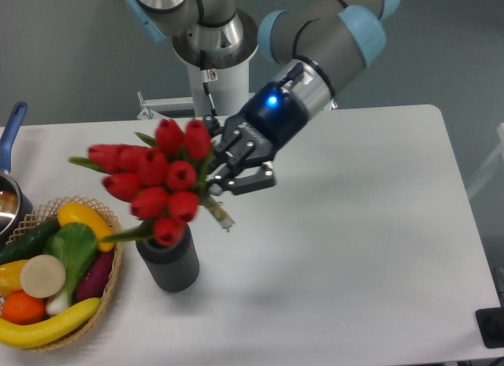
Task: Insert the flowers into the vase
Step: 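Carry the tulips toward the dark grey vase, tilting stems downward, then lower the tulip stems into the vase opening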
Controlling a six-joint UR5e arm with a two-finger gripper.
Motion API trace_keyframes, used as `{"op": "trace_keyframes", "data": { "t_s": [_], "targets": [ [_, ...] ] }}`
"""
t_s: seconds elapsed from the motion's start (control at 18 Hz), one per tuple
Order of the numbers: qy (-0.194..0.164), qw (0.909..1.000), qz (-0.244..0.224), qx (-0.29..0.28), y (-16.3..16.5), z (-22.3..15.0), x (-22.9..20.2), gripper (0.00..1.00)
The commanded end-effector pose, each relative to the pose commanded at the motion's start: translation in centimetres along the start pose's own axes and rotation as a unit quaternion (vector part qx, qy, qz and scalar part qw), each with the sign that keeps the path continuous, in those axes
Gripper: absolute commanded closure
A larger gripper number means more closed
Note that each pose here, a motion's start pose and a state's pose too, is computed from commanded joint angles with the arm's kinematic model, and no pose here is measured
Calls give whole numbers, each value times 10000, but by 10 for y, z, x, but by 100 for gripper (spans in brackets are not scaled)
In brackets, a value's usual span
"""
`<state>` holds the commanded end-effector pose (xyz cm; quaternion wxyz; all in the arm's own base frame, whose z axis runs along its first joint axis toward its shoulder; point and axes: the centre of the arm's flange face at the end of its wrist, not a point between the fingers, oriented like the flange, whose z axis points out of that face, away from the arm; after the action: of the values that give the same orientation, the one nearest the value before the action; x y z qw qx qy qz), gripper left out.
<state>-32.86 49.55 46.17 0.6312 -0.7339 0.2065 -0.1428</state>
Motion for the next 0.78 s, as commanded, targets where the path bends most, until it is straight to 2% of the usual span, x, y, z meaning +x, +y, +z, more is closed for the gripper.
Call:
{"op": "trace_keyframes", "data": {
  "t_s": [0.28,0.78],
  "targets": [
    [175,9998,-19,17,2,17,10,75],
    [404,9989,-237,11,25,42,11,75]
  ]
}}
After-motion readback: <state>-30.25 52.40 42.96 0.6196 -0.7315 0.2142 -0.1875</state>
